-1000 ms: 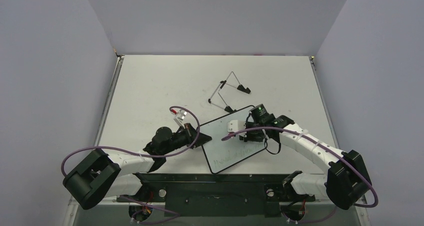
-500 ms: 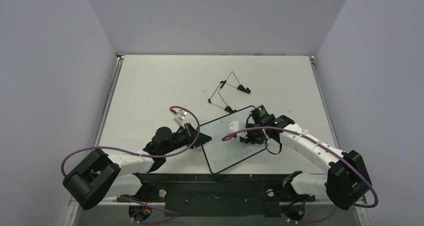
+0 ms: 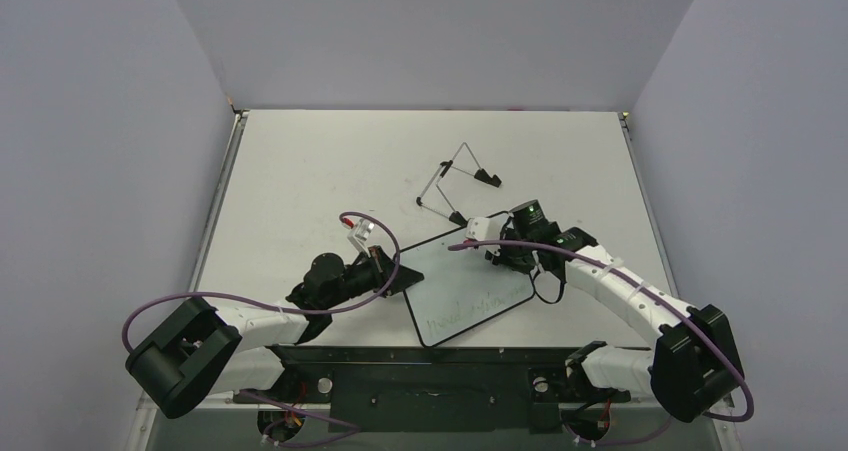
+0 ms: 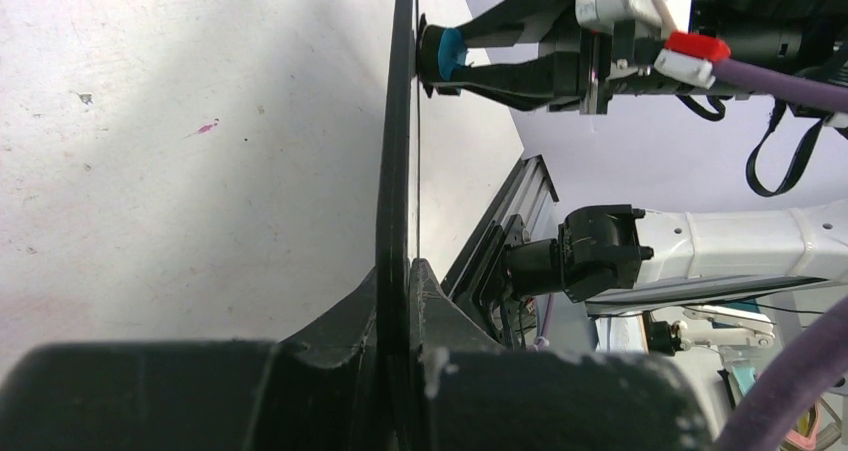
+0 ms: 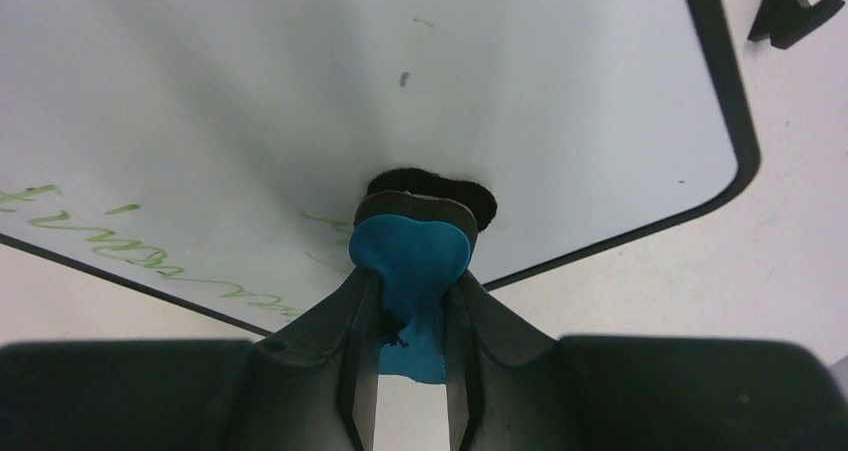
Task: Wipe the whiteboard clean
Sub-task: Erase the whiteboard at the center of the board.
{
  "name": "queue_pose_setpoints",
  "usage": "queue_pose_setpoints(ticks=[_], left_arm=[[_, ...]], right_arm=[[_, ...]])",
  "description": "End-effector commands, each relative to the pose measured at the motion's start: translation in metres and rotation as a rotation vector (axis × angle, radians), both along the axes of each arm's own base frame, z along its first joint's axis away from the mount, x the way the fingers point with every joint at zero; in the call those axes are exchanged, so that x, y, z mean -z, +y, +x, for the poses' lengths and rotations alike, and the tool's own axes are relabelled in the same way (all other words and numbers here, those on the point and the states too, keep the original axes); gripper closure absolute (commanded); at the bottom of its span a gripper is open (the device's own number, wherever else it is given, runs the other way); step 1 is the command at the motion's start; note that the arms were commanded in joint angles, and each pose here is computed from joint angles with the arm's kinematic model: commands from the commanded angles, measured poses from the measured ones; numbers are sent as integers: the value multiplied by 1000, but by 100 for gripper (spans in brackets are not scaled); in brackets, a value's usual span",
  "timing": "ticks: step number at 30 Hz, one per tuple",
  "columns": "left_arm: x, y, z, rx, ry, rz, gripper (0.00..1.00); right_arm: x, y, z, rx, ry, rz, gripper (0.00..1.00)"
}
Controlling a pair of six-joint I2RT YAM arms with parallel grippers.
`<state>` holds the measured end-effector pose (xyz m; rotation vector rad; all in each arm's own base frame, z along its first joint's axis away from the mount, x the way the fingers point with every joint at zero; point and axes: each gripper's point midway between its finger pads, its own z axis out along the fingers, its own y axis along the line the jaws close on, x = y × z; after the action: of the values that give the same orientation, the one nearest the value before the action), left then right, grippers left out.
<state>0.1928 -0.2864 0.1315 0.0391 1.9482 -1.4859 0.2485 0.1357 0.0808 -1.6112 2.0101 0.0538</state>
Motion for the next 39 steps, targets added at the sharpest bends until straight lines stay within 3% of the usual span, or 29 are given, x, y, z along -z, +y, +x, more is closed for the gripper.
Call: queue_pose_setpoints(ticks=[1,4,12,15,21,23,34,36,39], left_arm=[[-49,-10,-4,61,-140,-128,100],[-49,-10,-4,62,-141,-130,100],[-51,-6,-4,48,-145,-126,100],[-51,-6,-4,49,-147,-125,100],[-50,-7,-4,55,-145,-126,100],[-50,-7,-4,53,-143,-124,100],[-49,-5,-4,47,-144,-125,100],[-49,-4,-3,43,-145,-123,100],[-49,-4,-3,41,-144,-122,100]], right_arm=[[-12,-2,4,-4,-47,20,100],[0,8,-21,-151,29,1,100],[3,21,-58,-348,126,24,100],[3,15,-50,-294,101,1,100],[-14,-16,16,78,-68,-2,100],[-16,-21,19,114,-76,14,100],[2,15,-47,-267,135,27,100],[-3,16,-44,-264,113,39,100],[-11,4,-21,-116,62,62,100]])
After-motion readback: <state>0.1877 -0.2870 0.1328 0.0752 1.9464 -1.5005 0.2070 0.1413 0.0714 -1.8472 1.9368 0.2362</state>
